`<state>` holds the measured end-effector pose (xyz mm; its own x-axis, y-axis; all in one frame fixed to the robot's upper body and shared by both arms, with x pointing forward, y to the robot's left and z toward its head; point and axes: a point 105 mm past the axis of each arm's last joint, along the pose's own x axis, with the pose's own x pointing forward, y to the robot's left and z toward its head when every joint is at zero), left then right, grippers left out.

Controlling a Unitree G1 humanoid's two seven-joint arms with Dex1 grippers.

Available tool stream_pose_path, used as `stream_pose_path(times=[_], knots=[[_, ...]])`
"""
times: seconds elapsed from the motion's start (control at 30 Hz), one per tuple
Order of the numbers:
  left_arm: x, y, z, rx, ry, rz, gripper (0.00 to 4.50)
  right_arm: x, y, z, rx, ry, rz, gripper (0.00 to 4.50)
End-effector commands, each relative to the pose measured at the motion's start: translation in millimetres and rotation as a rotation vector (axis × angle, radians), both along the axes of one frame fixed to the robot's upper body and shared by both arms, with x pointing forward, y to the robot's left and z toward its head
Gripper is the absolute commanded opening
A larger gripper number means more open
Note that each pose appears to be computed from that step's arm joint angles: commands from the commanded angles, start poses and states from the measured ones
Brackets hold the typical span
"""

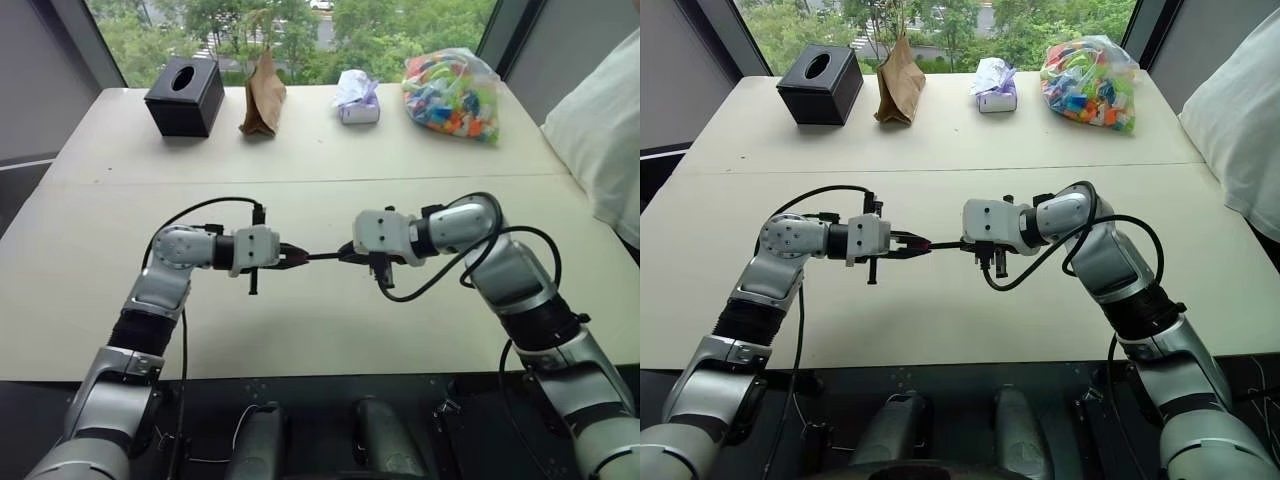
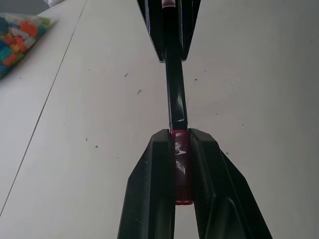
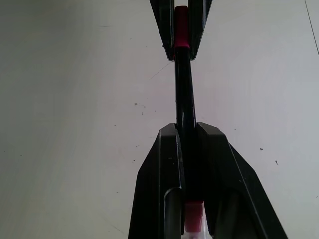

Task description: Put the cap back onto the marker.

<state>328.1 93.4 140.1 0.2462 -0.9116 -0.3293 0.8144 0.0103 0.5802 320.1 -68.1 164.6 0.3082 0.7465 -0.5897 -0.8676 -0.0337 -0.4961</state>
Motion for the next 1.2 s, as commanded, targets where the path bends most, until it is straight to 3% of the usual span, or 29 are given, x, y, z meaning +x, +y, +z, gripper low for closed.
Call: stream_pose_path(times=[0.03,0.6,0.7,0.9,1.2], knots=[[-8.1,-30.2,16.1,-0.063,-0.052,-0.083,0.0,-24.4,42.1,13.1,0.055,-0.016,0.21,0.02],[-7.6,-25.4,11.1,-0.102,0.06,-0.003,0.0,-18.7,35.3,5.5,0.049,0.012,0.182,0.02],[-7.9,-24.9,11.0,-0.099,0.054,-0.003,1.34,-17.1,35.0,4.9,0.048,0.012,0.179,0.0],[-9.3,-25.0,11.6,-0.096,0.04,-0.004,4.46,-16.6,34.9,3.8,0.046,0.014,0.18,0.0],[-9.1,-19.6,16.6,-0.137,0.07,0.028,4.46,-11.6,28.8,-0.5,0.04,0.023,0.15,0.0]])
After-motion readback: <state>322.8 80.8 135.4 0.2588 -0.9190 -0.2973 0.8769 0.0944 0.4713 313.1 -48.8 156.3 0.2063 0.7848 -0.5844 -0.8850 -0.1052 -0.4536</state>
